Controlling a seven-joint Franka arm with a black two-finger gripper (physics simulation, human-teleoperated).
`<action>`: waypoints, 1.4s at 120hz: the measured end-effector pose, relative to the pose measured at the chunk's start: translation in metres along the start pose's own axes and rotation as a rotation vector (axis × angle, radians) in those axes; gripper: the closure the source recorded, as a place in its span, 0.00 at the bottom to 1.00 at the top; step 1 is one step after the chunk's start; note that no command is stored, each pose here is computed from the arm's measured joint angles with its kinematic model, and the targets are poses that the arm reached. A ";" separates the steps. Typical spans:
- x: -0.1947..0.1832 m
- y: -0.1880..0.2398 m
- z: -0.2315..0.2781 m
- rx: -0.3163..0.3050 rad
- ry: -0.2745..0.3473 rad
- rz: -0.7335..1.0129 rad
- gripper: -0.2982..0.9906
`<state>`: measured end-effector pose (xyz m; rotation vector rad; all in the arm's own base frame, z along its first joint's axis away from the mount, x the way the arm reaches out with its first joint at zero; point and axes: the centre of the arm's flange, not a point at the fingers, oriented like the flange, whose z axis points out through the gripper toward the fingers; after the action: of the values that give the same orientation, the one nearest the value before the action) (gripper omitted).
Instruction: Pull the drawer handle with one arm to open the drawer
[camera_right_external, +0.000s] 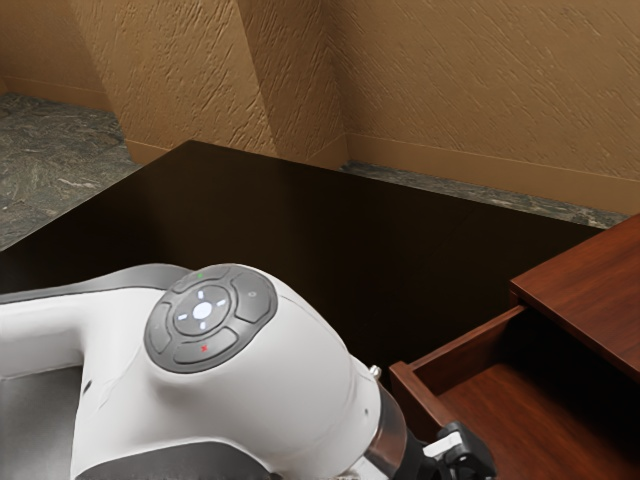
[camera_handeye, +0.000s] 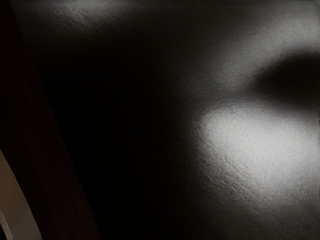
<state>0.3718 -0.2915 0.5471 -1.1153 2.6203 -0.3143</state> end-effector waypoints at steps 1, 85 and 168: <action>0.000 0.000 0.000 -0.001 0.000 0.000 0.24; 0.015 0.009 -0.010 -0.123 0.007 -0.002 0.29; 0.016 -0.011 -0.082 -0.026 0.004 -0.020 0.24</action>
<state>0.3413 -0.3026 0.6249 -1.1508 2.6255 -0.2883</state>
